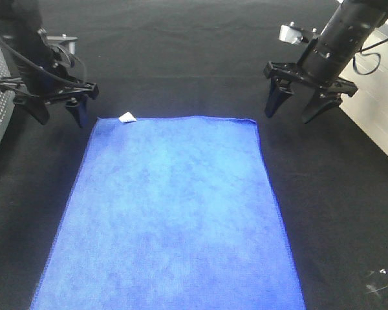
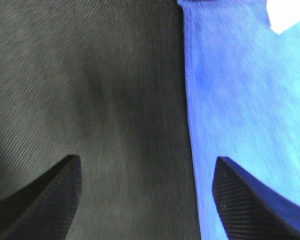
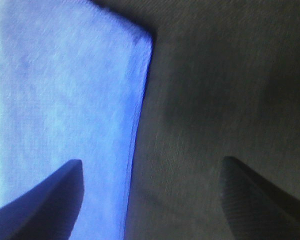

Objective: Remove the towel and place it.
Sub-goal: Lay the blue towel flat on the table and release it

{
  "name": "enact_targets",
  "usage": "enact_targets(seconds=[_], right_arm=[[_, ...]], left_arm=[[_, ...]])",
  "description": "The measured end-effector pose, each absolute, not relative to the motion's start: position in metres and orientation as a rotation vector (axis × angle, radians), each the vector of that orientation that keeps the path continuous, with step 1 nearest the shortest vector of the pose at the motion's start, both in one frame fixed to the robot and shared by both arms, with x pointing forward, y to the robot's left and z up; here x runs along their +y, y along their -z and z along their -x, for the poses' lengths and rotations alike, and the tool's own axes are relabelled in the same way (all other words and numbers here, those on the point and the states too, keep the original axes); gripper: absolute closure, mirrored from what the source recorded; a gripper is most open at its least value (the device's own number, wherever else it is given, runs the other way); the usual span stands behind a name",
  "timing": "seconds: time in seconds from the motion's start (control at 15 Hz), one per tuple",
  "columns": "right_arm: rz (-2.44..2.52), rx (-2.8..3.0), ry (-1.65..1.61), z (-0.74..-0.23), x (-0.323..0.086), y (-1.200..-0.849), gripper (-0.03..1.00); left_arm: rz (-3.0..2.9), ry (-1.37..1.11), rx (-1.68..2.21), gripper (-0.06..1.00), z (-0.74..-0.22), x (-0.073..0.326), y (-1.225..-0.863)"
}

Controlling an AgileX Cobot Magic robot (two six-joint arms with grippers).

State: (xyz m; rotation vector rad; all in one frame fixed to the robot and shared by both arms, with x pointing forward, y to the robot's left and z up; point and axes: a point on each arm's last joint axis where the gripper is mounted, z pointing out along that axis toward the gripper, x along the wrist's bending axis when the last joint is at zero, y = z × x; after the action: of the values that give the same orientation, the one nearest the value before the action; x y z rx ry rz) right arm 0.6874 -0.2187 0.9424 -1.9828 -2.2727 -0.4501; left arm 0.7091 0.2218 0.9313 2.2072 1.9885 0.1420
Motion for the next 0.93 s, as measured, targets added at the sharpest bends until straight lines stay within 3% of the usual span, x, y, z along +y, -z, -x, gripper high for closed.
enact_targets(seconds=[0.93], right_arm=[[2.053, -2.277, 0.528, -0.709, -0.218, -0.883, 0.25]], left_arm=[[-2.120, -0.104, 1.983, 0.27, -0.741, 0.235, -0.888]])
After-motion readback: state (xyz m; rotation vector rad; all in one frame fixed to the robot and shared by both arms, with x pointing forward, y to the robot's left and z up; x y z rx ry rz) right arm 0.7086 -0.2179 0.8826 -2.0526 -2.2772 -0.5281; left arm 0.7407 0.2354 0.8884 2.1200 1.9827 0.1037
